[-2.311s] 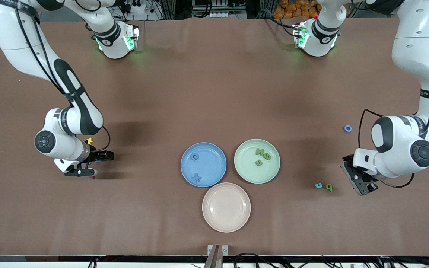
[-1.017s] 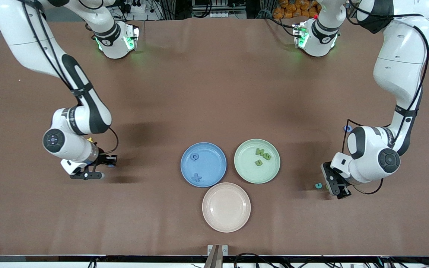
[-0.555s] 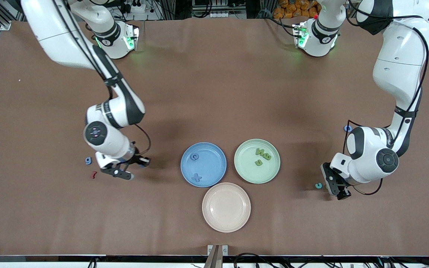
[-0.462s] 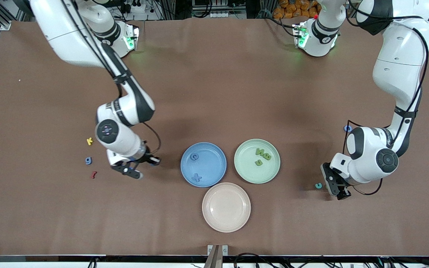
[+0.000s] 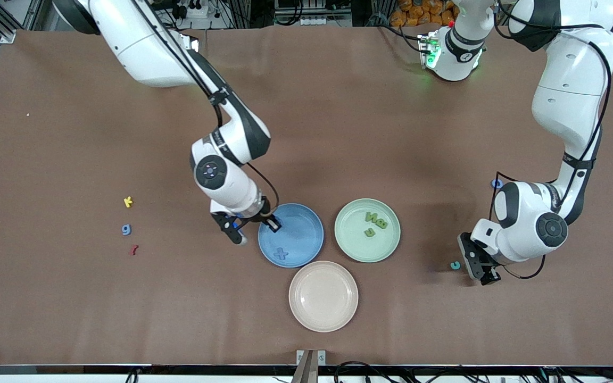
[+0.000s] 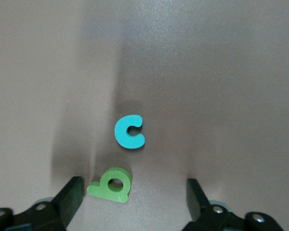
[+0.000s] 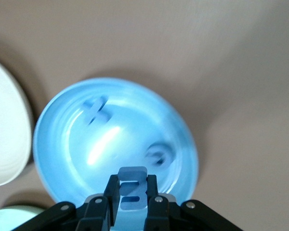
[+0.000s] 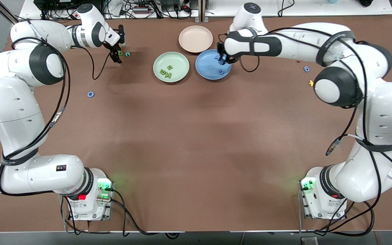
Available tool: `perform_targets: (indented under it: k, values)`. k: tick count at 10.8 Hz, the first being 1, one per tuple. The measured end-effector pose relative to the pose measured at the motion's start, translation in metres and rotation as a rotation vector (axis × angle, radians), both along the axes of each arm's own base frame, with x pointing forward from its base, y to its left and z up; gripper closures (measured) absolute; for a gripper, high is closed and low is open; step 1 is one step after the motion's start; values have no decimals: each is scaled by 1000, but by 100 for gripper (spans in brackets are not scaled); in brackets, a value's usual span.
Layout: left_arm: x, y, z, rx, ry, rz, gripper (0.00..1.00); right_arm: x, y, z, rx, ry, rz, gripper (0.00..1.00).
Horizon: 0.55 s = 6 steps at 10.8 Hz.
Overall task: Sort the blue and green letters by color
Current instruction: 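Release the 3 on the blue plate while the left gripper grasps the b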
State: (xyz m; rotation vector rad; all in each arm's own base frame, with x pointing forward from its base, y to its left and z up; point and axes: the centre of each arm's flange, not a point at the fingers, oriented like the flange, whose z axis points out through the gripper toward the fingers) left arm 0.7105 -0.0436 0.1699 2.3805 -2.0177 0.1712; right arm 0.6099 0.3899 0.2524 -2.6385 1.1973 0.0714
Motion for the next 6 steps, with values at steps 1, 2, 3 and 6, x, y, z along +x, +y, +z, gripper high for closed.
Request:
perform_targets:
  k: [1,2,3,6]
  values:
    - [1,0,2,0,-4,0,17,1,18,0,20,6,-70,73]
    - [2,0,4,-1,-8,13,32,4,32,-1,43,-1,-129,73]
    - [4,1,7,0,-12,24,46,7,38,-3,63,-10,-176,70]
    - [6,2,11,4,-18,33,62,12,39,-4,73,-20,-194,33]
